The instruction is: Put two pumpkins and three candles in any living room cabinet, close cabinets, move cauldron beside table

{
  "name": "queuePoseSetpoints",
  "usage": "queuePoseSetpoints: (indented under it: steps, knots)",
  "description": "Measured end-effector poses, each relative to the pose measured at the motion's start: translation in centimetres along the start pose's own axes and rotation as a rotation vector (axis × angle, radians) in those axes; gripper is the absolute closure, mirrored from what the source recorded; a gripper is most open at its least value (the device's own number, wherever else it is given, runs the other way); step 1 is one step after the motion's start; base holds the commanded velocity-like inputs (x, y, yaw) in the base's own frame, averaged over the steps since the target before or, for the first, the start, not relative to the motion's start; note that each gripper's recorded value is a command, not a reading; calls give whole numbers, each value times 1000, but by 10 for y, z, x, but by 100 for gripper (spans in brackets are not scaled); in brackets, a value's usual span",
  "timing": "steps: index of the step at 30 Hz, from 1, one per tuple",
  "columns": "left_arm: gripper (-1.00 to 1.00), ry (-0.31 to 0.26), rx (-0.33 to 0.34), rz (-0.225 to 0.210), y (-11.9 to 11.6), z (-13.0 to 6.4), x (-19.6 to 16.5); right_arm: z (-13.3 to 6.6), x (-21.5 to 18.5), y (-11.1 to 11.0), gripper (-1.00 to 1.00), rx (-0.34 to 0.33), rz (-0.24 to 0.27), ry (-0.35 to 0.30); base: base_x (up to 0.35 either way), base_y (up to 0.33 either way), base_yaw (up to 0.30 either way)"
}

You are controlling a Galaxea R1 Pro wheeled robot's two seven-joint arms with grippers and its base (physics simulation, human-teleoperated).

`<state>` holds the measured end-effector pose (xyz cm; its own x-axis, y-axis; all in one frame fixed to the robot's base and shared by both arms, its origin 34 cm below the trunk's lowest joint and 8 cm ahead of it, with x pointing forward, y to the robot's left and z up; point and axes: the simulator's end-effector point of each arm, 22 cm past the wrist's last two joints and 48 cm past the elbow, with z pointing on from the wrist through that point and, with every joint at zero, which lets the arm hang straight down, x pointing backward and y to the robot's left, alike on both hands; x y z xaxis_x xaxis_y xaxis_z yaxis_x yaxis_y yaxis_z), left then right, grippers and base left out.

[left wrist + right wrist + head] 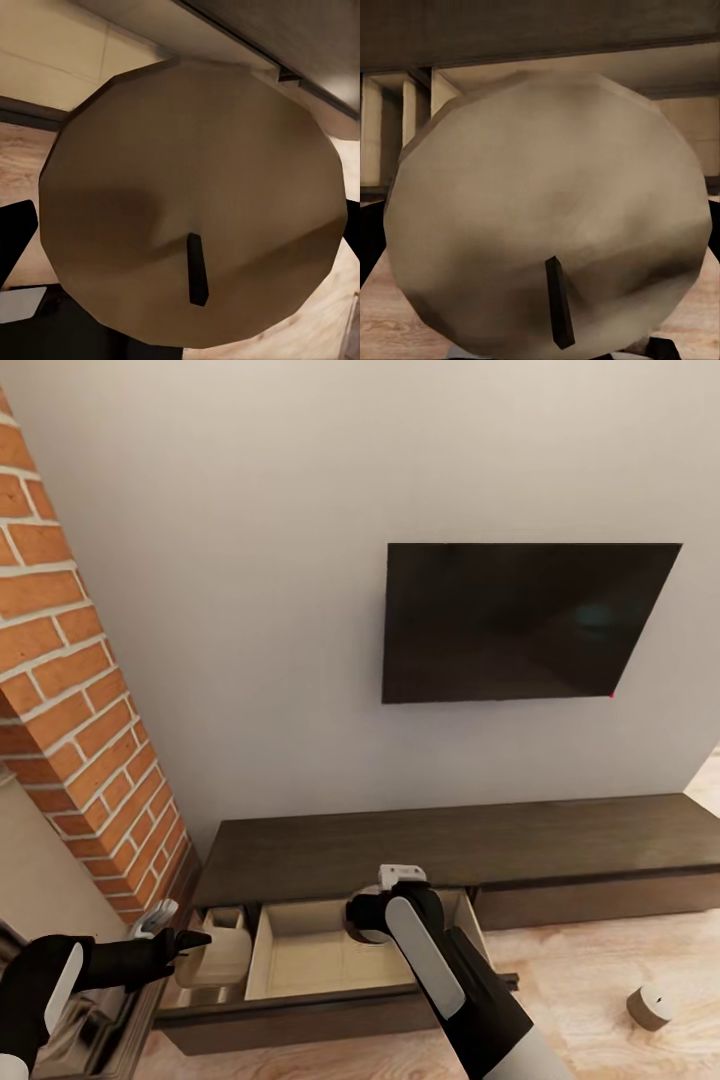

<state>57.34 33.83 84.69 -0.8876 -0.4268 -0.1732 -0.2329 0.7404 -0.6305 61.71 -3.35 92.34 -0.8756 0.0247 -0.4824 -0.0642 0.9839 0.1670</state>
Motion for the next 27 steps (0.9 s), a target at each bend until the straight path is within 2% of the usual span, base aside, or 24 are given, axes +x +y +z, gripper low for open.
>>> queuePoseSetpoints:
  steps: [6, 19, 27]
  knots:
    - [100, 0, 3, -1, -1, 0, 0, 24, 25, -4, 100, 2, 20, 52, 72, 0, 0]
    - [100, 5, -2, 3, -1, 2, 2, 26, 28, -4, 100, -9, 31, 64, 136, -33, 0]
    - [100, 9, -8, 5, -1, 4, 3, 26, 28, -5, 100, -7, 30, 67, 197, -108, 0]
